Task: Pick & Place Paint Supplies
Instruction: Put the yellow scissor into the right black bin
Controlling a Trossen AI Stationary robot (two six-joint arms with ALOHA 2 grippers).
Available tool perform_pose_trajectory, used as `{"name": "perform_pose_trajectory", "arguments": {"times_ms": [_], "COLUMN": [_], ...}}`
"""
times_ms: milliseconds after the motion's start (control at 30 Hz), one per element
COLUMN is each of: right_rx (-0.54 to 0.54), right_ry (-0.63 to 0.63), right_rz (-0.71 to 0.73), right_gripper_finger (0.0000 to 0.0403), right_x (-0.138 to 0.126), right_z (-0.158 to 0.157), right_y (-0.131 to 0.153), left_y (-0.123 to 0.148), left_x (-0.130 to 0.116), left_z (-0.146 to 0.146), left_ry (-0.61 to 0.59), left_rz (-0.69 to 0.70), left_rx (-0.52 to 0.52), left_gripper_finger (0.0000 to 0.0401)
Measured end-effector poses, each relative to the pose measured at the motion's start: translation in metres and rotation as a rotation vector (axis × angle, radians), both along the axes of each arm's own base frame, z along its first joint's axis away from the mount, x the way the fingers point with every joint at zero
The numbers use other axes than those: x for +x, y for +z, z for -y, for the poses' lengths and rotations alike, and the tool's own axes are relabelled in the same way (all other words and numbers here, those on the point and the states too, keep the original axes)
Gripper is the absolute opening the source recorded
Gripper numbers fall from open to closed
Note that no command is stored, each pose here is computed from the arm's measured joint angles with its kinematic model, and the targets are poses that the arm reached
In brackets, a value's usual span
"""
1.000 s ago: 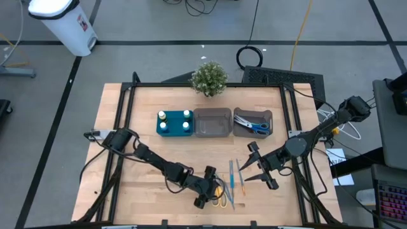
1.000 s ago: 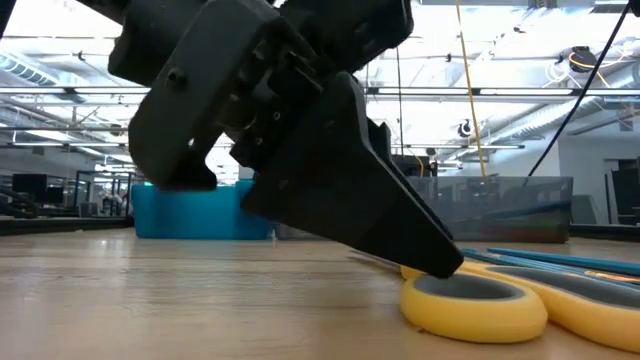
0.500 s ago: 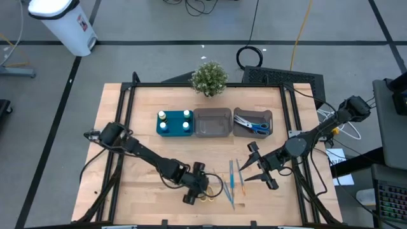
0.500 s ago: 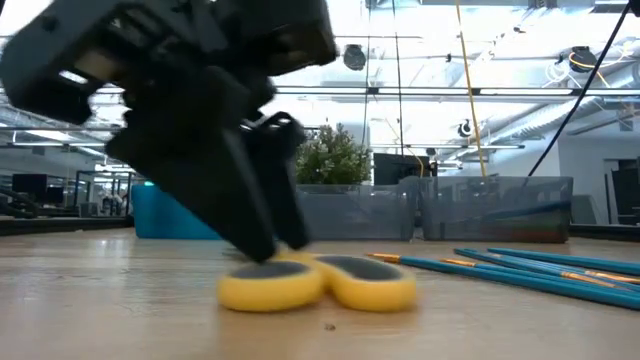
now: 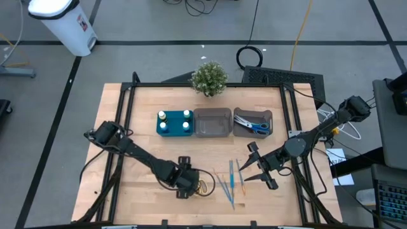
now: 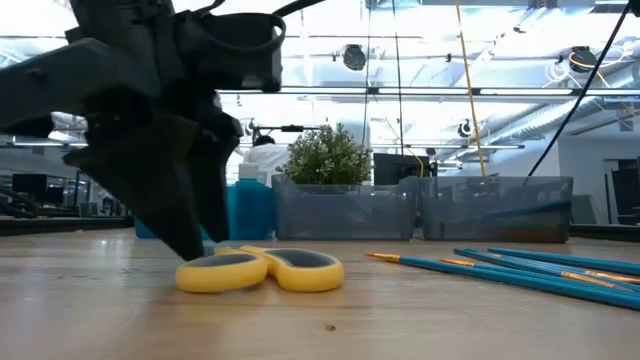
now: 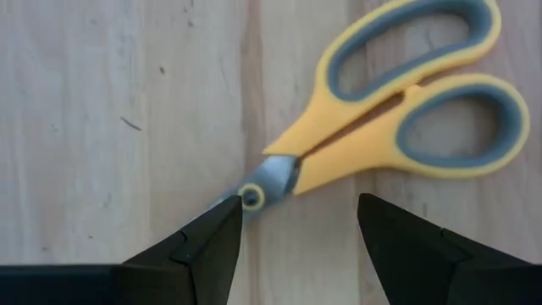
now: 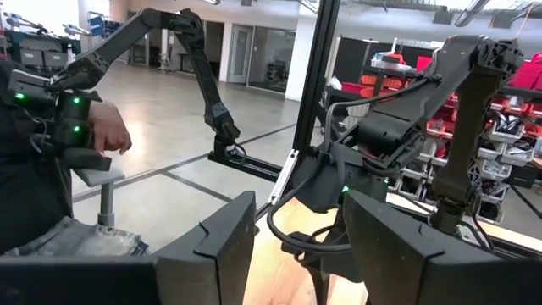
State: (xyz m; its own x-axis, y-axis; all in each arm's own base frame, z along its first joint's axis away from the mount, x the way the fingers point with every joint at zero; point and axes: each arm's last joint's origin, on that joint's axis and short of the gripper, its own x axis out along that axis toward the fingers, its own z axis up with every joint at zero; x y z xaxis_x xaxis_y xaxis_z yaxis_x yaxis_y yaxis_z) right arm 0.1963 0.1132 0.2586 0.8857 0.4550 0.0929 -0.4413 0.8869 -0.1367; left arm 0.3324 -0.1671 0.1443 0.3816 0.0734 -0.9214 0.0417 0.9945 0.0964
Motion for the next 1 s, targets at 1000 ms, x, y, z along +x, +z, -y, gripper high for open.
{"name": "perform_pose_trajectory", "arguments": {"times_ms": [1000], "right_rx": [-0.001], "right_ry": [0.000], "right_rz": [-0.001], "right_gripper_finger": [0.0171], "right_x": [0.000], "right_z": [0.000], "right_y": [0.000], "left_y": [0.029], "left_x": [0.045], "left_z": [0.001], "left_ry": [-0.011], "left_rz": [0.444], "left_rx": [-0.257], "left_gripper_finger": [0.0242]}}
